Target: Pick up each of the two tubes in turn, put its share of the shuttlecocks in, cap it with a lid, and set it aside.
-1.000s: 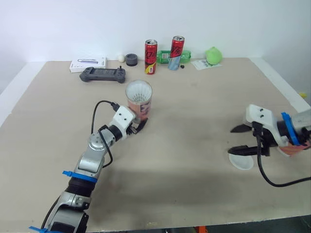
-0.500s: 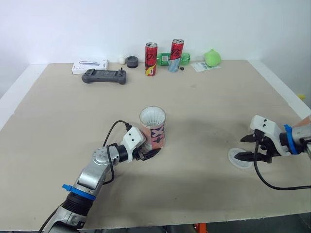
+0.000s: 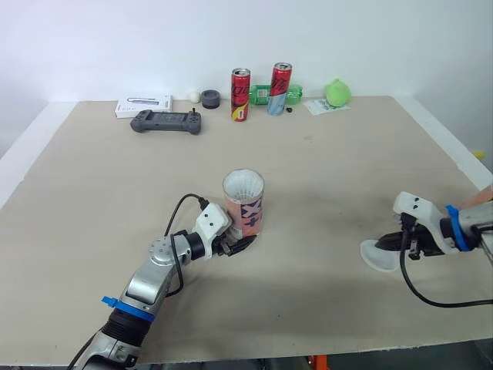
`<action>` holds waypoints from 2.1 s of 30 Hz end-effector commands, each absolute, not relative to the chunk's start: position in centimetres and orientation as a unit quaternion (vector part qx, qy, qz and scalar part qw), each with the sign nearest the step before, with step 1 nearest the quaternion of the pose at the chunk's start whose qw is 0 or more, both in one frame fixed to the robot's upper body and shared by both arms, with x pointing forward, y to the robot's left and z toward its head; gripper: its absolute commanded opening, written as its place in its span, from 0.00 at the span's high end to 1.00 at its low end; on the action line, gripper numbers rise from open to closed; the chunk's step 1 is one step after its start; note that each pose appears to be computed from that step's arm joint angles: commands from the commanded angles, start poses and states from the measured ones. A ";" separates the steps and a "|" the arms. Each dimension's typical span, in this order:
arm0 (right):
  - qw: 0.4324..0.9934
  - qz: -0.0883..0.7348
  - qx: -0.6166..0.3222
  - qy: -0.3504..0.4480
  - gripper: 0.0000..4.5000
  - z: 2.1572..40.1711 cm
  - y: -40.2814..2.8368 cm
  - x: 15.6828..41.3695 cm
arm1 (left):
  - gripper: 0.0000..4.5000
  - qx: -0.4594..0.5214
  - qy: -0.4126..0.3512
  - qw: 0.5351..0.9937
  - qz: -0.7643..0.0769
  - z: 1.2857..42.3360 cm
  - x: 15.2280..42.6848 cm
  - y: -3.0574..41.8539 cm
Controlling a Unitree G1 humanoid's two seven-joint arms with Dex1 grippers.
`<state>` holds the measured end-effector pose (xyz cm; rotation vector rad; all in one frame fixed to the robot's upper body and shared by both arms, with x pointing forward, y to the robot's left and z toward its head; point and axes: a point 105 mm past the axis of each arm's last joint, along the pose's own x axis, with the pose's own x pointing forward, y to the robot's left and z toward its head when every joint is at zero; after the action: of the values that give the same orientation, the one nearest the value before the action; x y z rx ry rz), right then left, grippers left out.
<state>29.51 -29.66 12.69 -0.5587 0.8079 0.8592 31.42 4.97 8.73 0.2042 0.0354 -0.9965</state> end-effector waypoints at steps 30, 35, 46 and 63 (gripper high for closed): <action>0.626 0.613 -0.482 0.007 0.99 30.0 -4.2 33.2 | 0.20 0.141 0.048 0.887 -0.436 6.2 32.7 5.1; 0.612 0.618 -0.494 0.018 0.99 29.8 -4.1 33.0 | 0.20 0.142 0.049 0.887 -0.436 6.1 32.6 5.1; 0.597 0.615 -0.515 -0.003 0.99 32.2 -4.0 32.2 | 0.20 0.141 0.048 0.887 -0.436 6.1 32.6 5.0; 0.581 0.619 -0.526 0.049 0.99 28.8 -4.4 33.1 | 0.20 0.140 0.047 0.889 -0.434 6.1 32.6 4.9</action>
<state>33.06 -4.17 28.96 -1.1995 0.1051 1.4490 32.63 3.95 8.76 0.2732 -0.0099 -0.9412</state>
